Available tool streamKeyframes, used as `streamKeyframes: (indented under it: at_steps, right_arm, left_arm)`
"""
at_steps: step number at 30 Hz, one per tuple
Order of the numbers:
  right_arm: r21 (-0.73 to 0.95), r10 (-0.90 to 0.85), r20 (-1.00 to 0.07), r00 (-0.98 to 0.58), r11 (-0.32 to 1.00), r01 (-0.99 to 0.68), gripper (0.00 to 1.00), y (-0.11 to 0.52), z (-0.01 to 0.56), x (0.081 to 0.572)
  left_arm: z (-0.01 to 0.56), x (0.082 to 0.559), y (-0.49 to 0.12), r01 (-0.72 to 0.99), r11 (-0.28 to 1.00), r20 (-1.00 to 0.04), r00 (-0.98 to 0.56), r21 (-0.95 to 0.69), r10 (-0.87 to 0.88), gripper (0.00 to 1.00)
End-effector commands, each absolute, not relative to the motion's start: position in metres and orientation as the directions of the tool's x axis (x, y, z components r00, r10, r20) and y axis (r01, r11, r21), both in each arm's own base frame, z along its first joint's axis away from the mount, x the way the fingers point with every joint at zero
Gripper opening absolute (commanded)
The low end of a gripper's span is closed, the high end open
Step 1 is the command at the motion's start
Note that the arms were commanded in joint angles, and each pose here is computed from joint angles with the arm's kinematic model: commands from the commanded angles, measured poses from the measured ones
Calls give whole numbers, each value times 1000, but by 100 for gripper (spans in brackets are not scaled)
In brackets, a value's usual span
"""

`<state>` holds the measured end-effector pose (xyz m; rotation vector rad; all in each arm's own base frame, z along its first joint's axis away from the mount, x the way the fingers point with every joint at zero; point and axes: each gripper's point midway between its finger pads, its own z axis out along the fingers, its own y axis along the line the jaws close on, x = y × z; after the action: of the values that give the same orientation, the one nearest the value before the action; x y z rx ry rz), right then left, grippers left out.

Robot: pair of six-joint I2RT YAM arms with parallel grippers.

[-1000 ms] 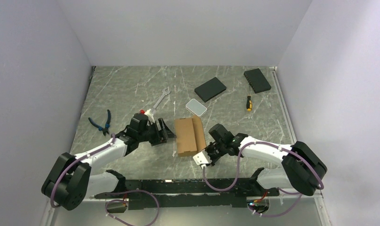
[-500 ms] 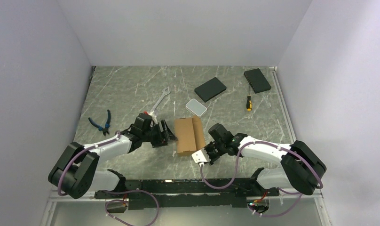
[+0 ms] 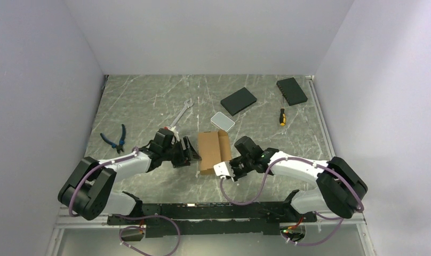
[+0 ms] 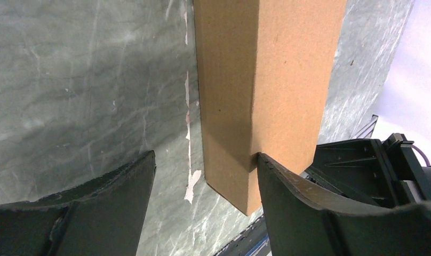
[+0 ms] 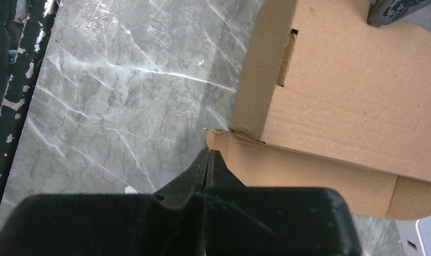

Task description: Fold the paper box

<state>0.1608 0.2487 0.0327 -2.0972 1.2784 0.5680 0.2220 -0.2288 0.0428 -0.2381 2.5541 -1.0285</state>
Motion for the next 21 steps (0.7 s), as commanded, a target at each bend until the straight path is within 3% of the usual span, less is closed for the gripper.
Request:
streamKeyframes:
  at_steps: [1,13,21]
  right_arm:
    - [-279,-660,-648,380,-259,-925,0,255,44,179]
    - [-211,-737,-649,191,-67,-975,0,258,45,201]
    - [-196,-757,-635,154,-35,-980,0,256,44,204]
  left_arm:
    - [51,232,-236,44,712,-326,-908,-700,-264,74]
    - [45,232,-238,45,719,-311,-919,-694,-244,73]
    - [42,233,-238,42,728,-303,-924,-684,-232,73]
